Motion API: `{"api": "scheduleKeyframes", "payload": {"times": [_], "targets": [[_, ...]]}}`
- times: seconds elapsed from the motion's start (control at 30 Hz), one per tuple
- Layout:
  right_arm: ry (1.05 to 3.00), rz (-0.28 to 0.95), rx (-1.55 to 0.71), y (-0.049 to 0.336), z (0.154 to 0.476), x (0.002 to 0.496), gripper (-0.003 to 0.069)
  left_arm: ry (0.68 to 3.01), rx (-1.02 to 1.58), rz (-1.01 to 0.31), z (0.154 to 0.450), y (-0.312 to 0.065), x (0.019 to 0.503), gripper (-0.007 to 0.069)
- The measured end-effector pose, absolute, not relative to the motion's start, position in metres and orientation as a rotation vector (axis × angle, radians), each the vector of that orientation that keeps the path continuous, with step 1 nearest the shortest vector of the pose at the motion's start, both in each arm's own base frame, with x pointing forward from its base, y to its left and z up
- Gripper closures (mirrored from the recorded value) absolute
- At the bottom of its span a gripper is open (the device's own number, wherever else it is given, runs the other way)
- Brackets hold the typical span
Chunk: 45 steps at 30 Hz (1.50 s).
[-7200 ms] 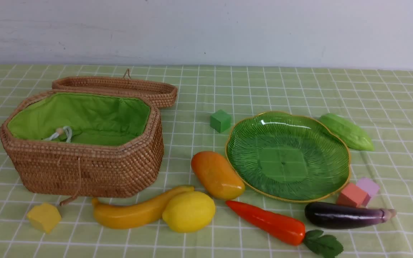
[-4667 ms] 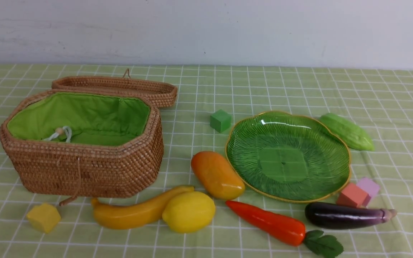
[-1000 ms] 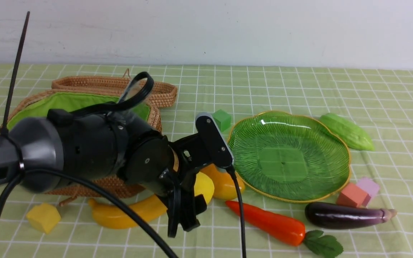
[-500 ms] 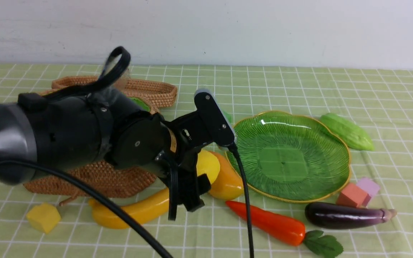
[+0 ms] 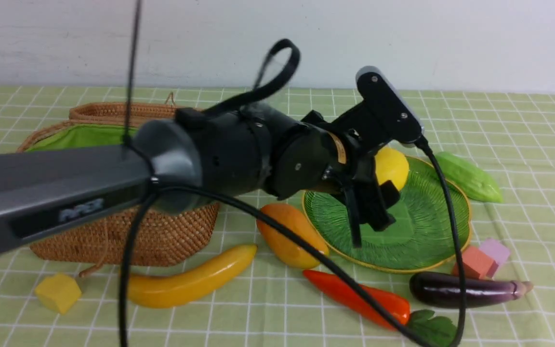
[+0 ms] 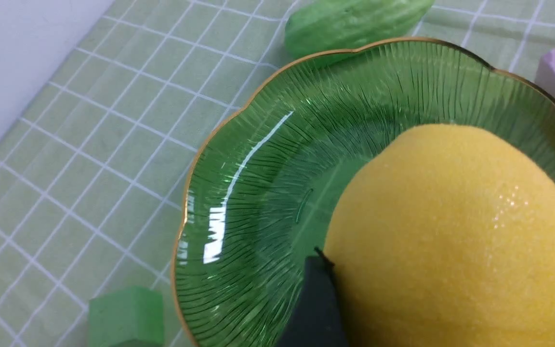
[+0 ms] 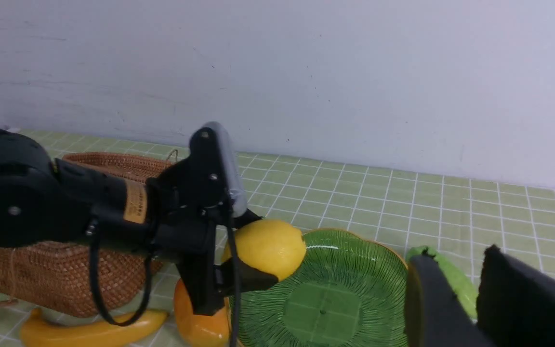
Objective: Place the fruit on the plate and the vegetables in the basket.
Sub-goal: Grab a lemon with your left arm and place it on the plate on the right
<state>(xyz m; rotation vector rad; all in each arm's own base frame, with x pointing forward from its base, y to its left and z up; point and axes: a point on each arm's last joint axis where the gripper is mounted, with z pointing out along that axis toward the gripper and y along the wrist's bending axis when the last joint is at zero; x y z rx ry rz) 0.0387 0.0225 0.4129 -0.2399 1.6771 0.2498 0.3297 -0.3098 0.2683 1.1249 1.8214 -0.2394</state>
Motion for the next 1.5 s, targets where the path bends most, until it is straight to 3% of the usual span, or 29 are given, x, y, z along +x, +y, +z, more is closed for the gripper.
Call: {"api": "scheduleKeyframes", "payload": {"times": [0.17,0.43,1.1,1.5], "targets": [[1.692,0.214,-0.249,0.021,0.411,0.039,0.048,1.872,1.076,-0.274,0.236,-0.335,0.356,0.0047],[1.756,0.217,-0.271,0.022,0.405,0.038,0.0474,1.883,1.07,-0.279,0.218,-0.348,0.37,0.0047],[1.812,0.246,-0.289,0.024,0.4,0.036,0.0457,1.916,1.087,-0.272,0.214,-0.347,0.369,0.0022],[1.821,0.25,-0.292,0.024,0.4,0.036,0.0459,1.883,1.07,-0.279,0.23,-0.346,0.368,0.0022]]}}
